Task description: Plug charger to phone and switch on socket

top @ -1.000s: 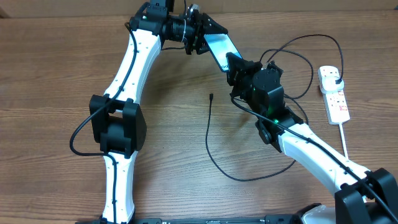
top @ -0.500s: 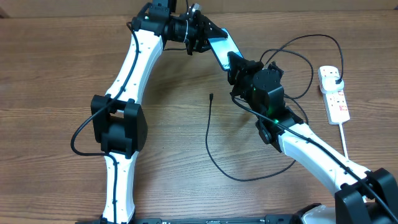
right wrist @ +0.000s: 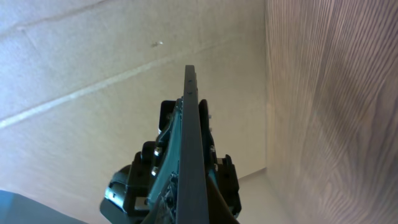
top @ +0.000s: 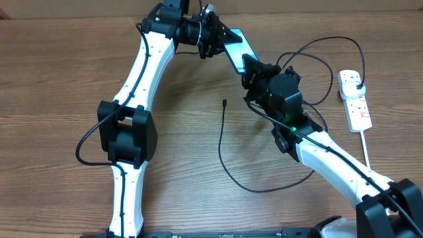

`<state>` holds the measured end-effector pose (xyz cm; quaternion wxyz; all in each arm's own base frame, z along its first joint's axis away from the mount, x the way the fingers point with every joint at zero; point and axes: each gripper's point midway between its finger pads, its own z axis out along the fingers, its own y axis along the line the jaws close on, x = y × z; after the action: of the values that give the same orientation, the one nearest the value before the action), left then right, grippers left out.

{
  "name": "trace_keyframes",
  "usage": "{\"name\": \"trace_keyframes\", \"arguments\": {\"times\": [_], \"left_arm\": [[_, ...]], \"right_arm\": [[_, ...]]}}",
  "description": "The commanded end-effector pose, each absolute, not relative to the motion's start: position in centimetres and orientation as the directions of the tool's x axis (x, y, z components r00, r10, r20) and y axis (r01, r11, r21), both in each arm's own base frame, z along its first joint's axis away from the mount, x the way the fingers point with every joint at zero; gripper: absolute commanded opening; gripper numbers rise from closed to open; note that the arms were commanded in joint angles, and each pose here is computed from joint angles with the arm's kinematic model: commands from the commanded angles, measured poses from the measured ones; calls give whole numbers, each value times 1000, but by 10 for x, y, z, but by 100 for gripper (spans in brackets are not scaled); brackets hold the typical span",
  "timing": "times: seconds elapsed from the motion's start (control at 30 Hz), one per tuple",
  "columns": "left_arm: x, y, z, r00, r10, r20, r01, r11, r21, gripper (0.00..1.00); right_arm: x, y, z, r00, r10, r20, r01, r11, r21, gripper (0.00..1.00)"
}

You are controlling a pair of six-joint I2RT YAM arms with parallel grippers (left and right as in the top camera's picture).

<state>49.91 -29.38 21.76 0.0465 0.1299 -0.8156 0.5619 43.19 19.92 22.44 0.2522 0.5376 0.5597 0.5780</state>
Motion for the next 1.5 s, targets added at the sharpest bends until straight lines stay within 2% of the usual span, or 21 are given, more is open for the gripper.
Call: {"name": "trace_keyframes", "arguments": {"times": [0.0,0.17,0.3,0.5,0.57,0.67,0.7,0.87,1.03,1.1,1.17,1.23,1.33,1.47], "left_arm": [[498,-299,229,-975,-145,171,-211,337,-918,6],[500,-298,227,-972,-162,172,-219,345,-913,4],[500,-298,227,-972,-163,172,-219,345,-913,4],[500,-297,227,-985,-133,107,-148,351,-925,4],[501,-293,226,-990,-122,67,-107,360,-927,4],[502,-276,219,-992,-119,39,-82,386,-919,4],[502,-267,215,-992,-121,30,-77,402,-913,4],[501,-217,189,-989,-150,20,-94,508,-856,4],[496,-177,185,-988,-151,18,-95,521,-848,4],[493,-165,194,-991,-131,-5,-60,488,-871,4],[488,-155,207,-993,-111,-36,-17,443,-896,4],[483,-145,217,-993,-107,-53,3,419,-908,4],[470,-131,240,-992,-96,-79,40,354,-934,4],[457,-124,273,-990,-93,-107,87,202,-976,4]], "right_arm": [[436,204,253,-322,883,340,253,-266,930,4],[436,204,254,-323,883,340,252,-266,930,6],[436,204,253,-323,883,340,253,-265,930,20],[433,208,246,-340,880,332,284,-241,928,56],[431,209,238,-354,891,284,298,-181,937,67],[426,204,212,-386,914,129,332,7,943,97],[423,199,200,-390,917,87,360,65,931,100],[396,161,130,-438,895,-84,547,339,765,100],[365,120,90,-492,859,-144,663,476,578,100],[359,116,84,-587,788,-183,613,581,535,100],[356,125,86,-727,643,-241,462,718,521,100],[353,135,88,-806,523,-276,332,786,521,96],[344,148,88,-871,405,-278,214,822,529,88],[332,150,88,-903,356,-239,196,838,509,83]]}}
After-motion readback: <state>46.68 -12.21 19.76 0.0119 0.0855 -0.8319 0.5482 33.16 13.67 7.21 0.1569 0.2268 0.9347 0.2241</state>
